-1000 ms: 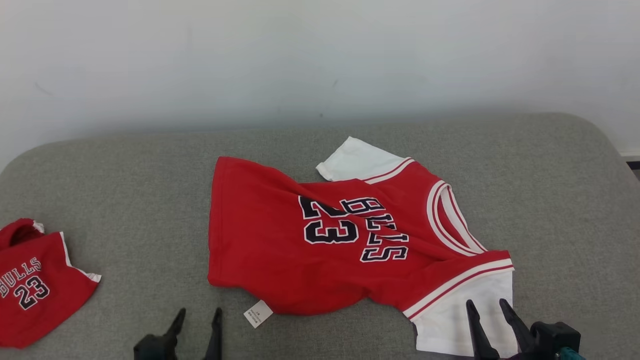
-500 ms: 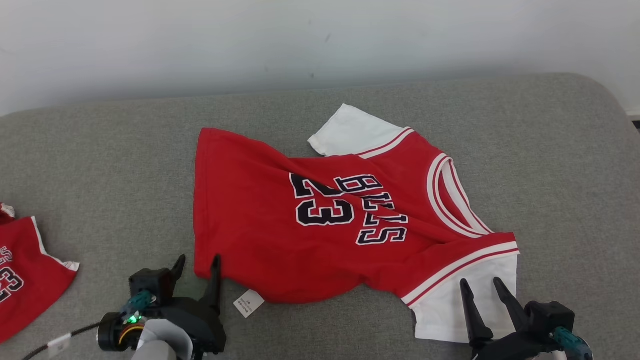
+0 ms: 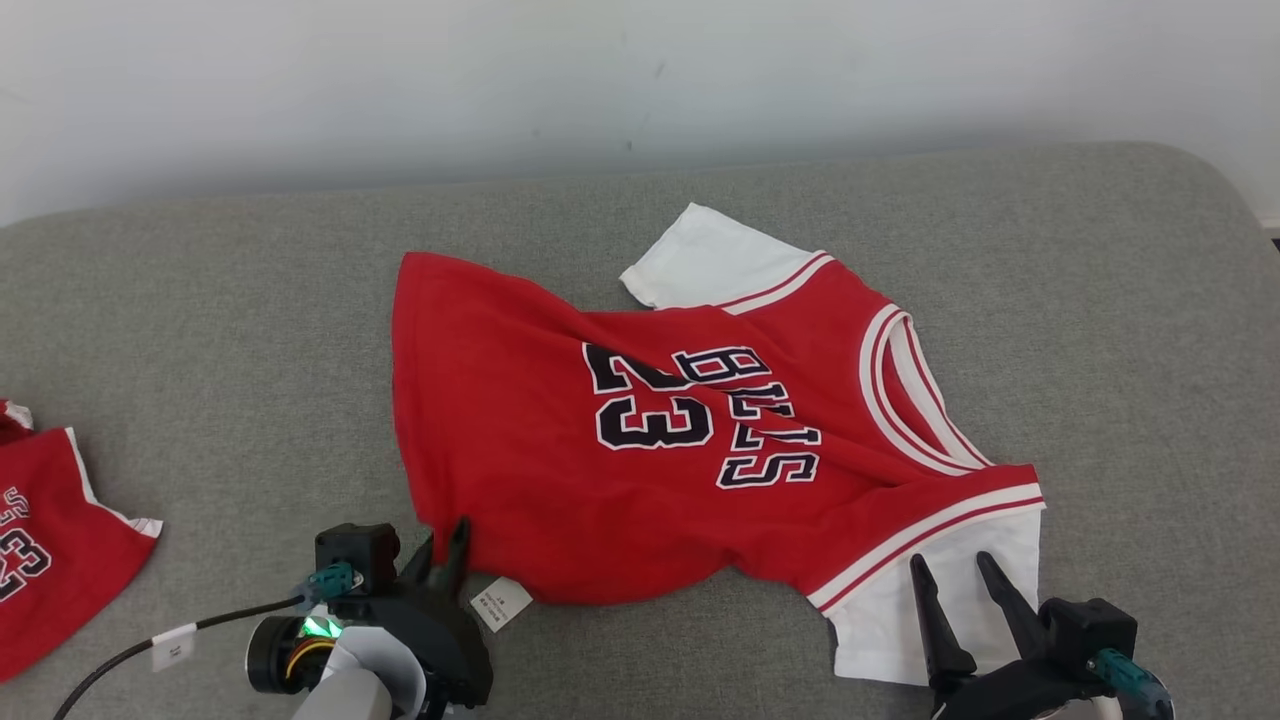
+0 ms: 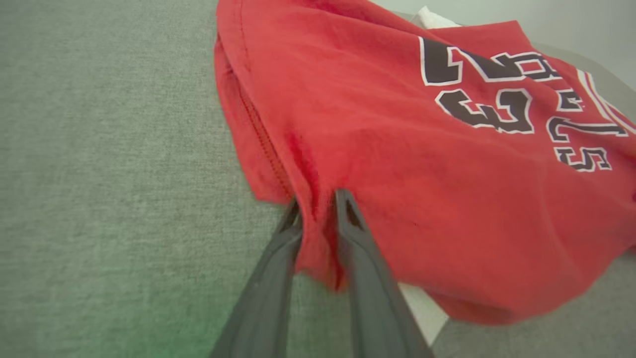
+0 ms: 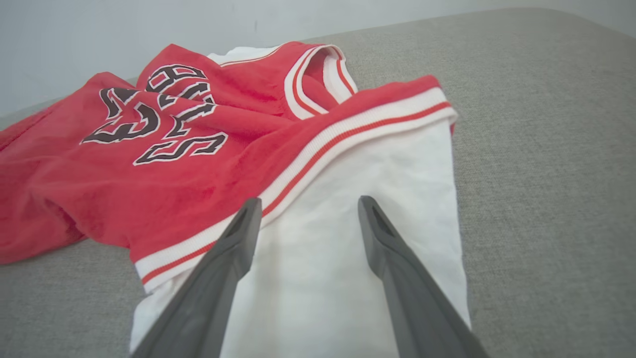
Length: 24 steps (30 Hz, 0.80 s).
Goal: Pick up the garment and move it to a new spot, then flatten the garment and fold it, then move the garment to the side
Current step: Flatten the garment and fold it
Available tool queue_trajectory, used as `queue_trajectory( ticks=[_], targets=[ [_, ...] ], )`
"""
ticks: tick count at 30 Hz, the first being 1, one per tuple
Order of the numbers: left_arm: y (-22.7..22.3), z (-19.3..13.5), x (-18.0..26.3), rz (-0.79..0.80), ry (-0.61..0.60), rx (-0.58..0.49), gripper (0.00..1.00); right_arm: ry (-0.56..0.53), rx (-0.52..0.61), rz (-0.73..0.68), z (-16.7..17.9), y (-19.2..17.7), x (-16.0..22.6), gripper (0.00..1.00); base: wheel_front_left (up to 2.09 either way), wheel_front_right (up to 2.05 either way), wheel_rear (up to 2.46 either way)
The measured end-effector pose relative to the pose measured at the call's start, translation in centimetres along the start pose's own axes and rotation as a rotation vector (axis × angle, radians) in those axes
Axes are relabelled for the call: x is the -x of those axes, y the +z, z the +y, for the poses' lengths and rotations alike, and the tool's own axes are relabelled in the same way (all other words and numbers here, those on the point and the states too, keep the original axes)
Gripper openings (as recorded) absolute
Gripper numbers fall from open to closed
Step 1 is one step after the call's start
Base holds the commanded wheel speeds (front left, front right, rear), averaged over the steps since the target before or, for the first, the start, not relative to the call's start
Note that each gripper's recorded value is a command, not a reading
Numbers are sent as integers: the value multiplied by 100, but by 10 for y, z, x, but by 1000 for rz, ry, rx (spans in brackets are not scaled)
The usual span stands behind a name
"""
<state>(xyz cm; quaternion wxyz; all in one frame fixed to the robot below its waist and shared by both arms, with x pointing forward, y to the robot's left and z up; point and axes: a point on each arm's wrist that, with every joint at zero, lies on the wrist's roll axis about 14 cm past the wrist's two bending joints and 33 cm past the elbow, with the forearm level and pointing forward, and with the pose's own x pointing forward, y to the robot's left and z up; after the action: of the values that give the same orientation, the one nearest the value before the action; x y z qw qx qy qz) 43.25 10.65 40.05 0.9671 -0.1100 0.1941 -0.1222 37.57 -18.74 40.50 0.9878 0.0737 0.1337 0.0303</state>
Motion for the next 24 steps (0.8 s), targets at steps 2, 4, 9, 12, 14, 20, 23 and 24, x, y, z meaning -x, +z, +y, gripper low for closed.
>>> queue_trajectory(
  ticks=[2, 4, 9, 12, 14, 20, 23, 24],
  targets=[
    [4, 2, 1, -18, -4, -3, 0, 1, -1, -1, 0, 0, 0, 100, 0, 0, 0],
    [14, 1, 2, -64, -13, -12, 0, 0, -3, -1, 0, 0, 0, 100, 0, 0, 0],
    [38, -9, 8, -156, -50, -31, 0, -6, -14, -7, 0, 0, 4, 100, 0, 0, 0],
    [50, -14, 19, -205, -72, -53, 0, -12, -25, -2, 0, -4, 10, 100, 0, 0, 0],
    [61, -20, 27, -248, -88, -72, 0, -10, -35, 2, 4, -7, 14, 100, 0, 0, 0],
    [65, -21, 57, -303, -85, -119, 0, 10, -55, 21, 16, -16, 20, 100, 0, 0, 0],
    [63, -19, 66, -293, -72, -128, 0, 31, -55, 23, 24, -17, 17, 100, 0, 0, 0],
    [64, -19, 69, -292, -70, -130, 0, 36, -55, 23, 26, -17, 16, 100, 0, 0, 0]
  ],
)
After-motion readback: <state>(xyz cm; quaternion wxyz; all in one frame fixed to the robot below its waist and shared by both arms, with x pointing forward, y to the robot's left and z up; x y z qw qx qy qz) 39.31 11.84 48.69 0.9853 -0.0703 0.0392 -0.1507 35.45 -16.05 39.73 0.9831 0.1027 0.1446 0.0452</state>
